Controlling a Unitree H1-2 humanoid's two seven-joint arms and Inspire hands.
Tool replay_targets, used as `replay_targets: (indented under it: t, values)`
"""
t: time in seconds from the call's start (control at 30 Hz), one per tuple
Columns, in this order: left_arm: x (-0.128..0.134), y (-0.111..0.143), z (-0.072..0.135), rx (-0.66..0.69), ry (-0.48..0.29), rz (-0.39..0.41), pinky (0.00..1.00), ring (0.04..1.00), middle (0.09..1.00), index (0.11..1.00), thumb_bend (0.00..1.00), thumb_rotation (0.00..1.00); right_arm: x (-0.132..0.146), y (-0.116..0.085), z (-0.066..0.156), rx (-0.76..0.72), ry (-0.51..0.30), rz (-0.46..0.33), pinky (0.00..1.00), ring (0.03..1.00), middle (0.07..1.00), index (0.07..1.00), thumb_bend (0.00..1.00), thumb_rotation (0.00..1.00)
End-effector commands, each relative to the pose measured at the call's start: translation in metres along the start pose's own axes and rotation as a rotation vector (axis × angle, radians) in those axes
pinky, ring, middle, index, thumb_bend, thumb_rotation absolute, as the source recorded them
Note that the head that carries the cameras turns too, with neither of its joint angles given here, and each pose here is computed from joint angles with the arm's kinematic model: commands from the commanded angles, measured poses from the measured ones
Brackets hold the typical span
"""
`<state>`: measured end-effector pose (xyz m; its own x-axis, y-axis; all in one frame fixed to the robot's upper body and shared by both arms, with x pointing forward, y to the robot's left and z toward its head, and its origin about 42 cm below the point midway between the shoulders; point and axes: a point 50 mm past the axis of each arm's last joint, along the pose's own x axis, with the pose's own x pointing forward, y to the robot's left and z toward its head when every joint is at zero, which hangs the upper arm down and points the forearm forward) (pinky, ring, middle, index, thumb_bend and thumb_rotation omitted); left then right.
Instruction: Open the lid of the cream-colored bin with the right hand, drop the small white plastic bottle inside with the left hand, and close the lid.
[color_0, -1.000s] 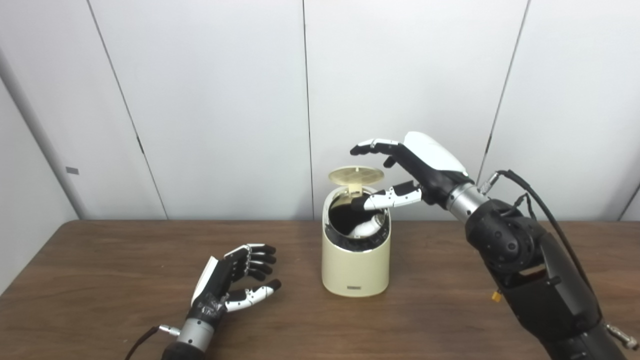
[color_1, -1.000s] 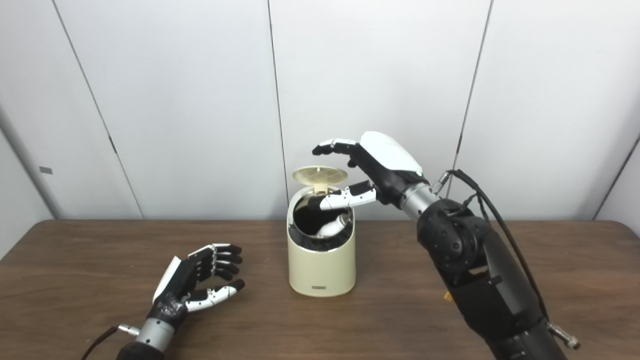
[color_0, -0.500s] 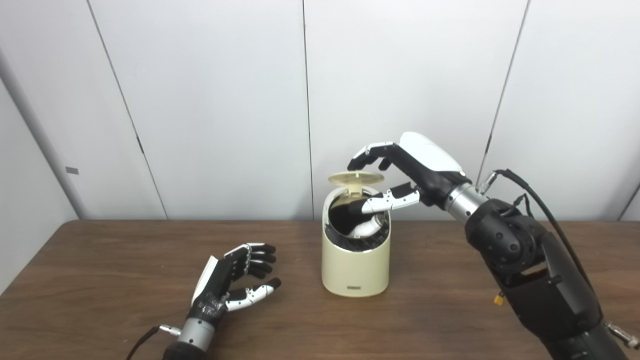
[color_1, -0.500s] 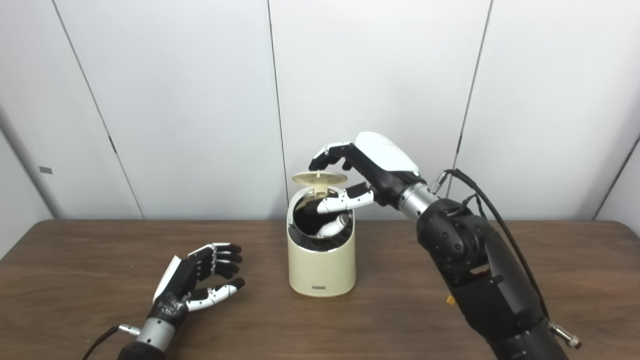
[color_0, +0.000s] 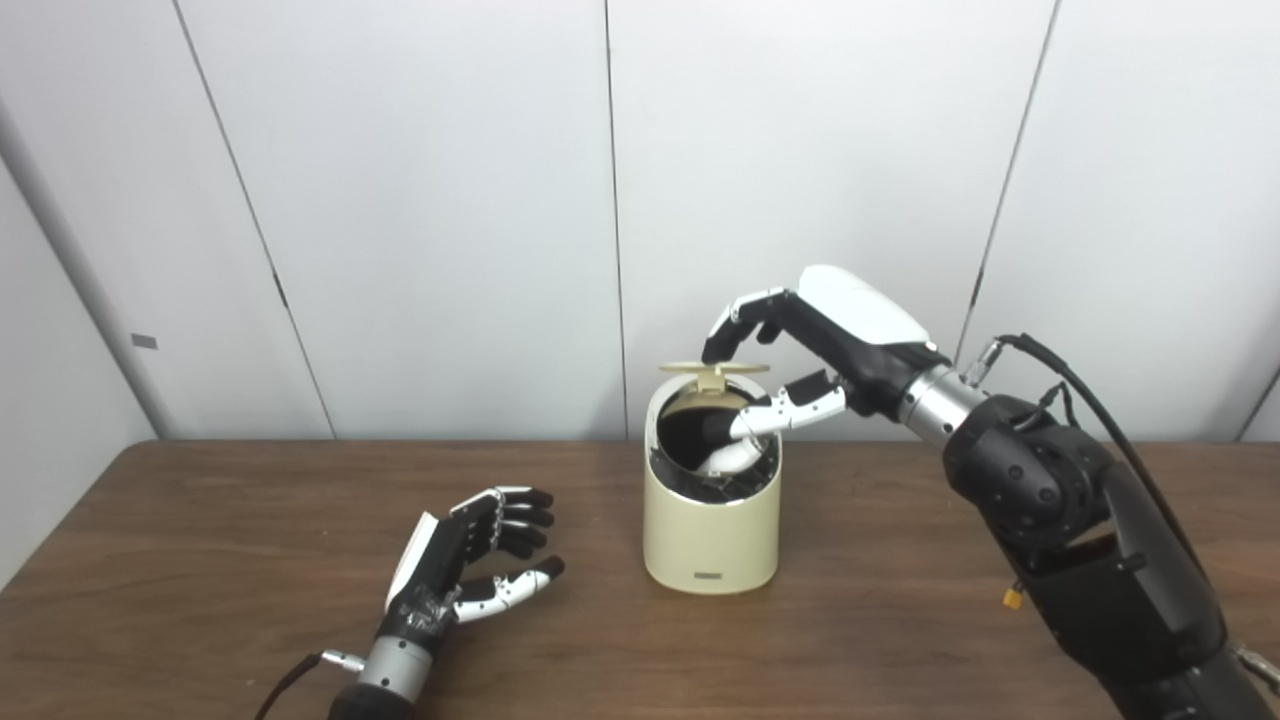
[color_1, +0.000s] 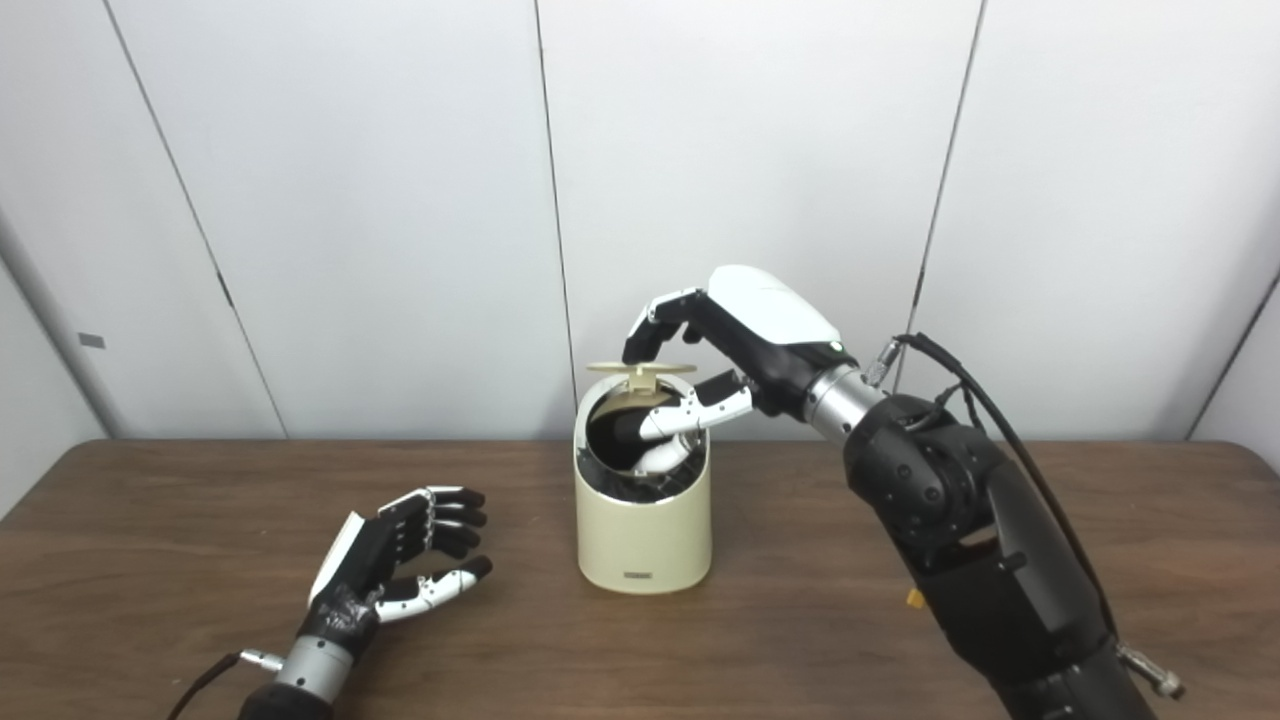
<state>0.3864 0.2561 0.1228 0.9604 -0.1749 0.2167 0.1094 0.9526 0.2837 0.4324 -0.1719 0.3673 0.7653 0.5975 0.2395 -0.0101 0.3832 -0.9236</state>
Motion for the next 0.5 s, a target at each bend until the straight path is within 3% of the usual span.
replay_targets:
  t: [0.0, 0.13, 0.47]
  values:
    - [-0.018, -0.017, -0.016, -0.046, 0.059, 0.003, 0.57, 0.606, 0.66, 0.69, 0.57, 0.0, 0.0, -0.02, 0.011, -0.063, -0.029, -0.015, 0.69, 0.76, 0.628, 0.597, 0.62, 0.51]
    - [-0.017, -0.018, -0.016, -0.043, 0.055, 0.012, 0.57, 0.603, 0.655, 0.684, 0.57, 0.0, -0.007, -0.015, 0.013, -0.107, -0.013, 0.06, 0.75, 0.799, 0.646, 0.618, 0.62, 0.5]
    - [-0.017, -0.019, -0.015, -0.063, 0.051, 0.025, 0.57, 0.602, 0.652, 0.677, 0.57, 0.0, -0.011, -0.001, 0.008, -0.119, -0.017, 0.137, 0.76, 0.808, 0.653, 0.634, 0.64, 0.49]
